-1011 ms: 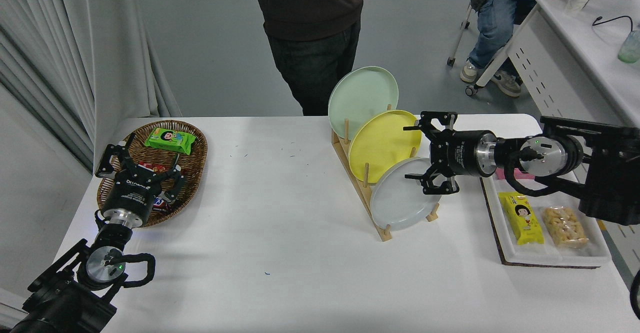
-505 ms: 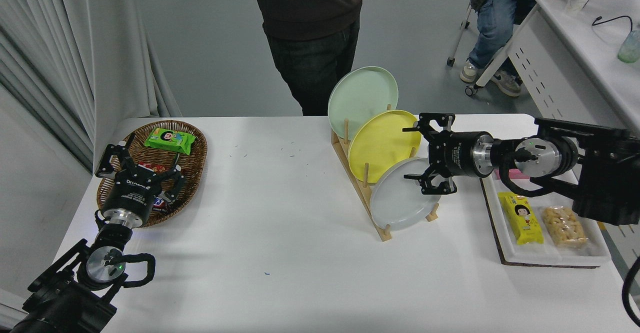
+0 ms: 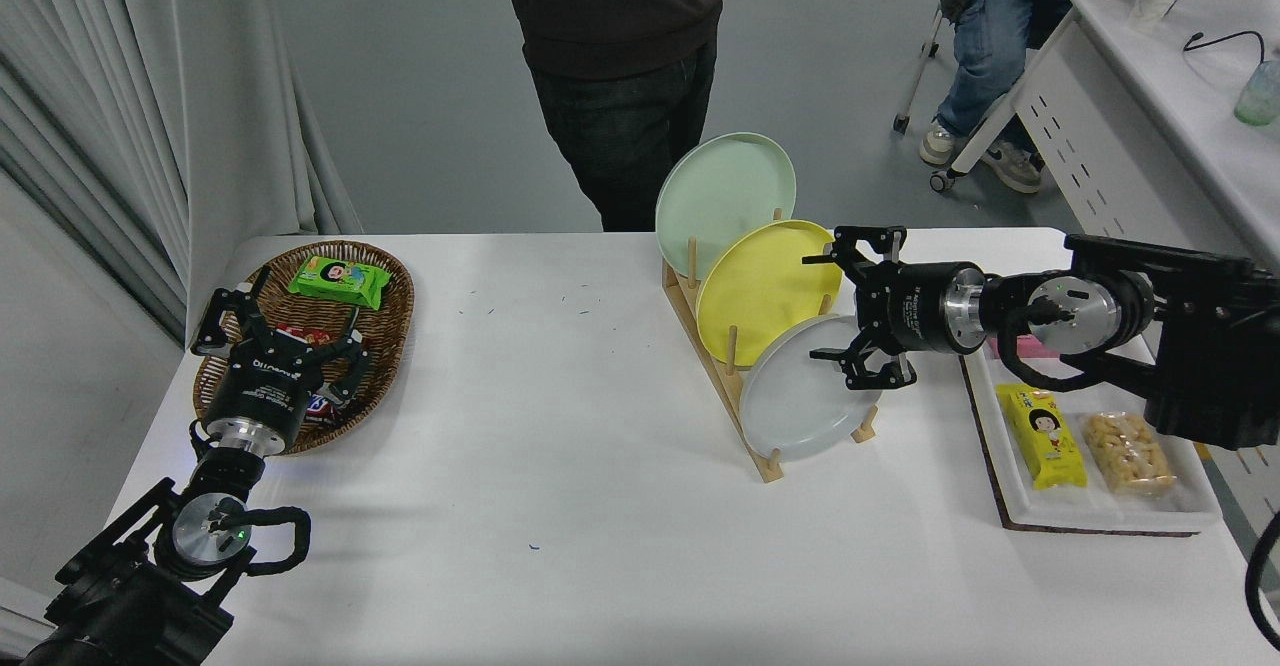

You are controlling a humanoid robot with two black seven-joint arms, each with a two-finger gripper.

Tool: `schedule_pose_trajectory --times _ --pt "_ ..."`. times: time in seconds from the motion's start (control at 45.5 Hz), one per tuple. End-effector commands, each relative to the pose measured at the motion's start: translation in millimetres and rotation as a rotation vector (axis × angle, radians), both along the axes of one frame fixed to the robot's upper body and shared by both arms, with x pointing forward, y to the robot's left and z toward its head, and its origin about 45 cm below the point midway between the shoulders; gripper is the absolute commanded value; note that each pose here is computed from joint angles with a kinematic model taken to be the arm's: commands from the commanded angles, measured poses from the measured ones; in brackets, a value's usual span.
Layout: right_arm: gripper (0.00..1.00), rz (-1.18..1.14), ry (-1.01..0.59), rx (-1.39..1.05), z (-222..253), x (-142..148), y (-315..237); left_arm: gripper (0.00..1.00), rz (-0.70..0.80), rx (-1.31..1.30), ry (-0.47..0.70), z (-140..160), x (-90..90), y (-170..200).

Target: Place the plate on the table

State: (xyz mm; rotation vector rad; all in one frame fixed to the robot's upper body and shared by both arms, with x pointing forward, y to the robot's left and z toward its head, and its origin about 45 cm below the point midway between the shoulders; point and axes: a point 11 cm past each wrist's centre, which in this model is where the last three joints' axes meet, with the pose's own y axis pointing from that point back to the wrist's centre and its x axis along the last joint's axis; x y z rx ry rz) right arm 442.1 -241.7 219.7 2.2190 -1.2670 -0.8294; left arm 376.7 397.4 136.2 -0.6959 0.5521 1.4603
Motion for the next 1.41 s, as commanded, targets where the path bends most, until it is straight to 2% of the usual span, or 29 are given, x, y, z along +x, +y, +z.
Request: schedule_pose_trajectory --times 0.0,0.286,1.165,1.385 --pt "1.00 0.009 -0.007 -0.006 1 1 1 0.98 0.001 -0.001 0.000 0 -0.2 0" --pt "1.00 0.004 -0.034 -0.013 14 8 0 0.98 0.000 0.000 0.000 0 0.3 0" --pt "1.00 0.051 -0.062 -0.118 6 8 -13 0.98 -0.002 0.000 0.000 0 0.3 0" --pt "1.00 0.045 -0.059 -0.080 6 7 -7 0.98 0.000 0.000 0.000 0 -0.2 0"
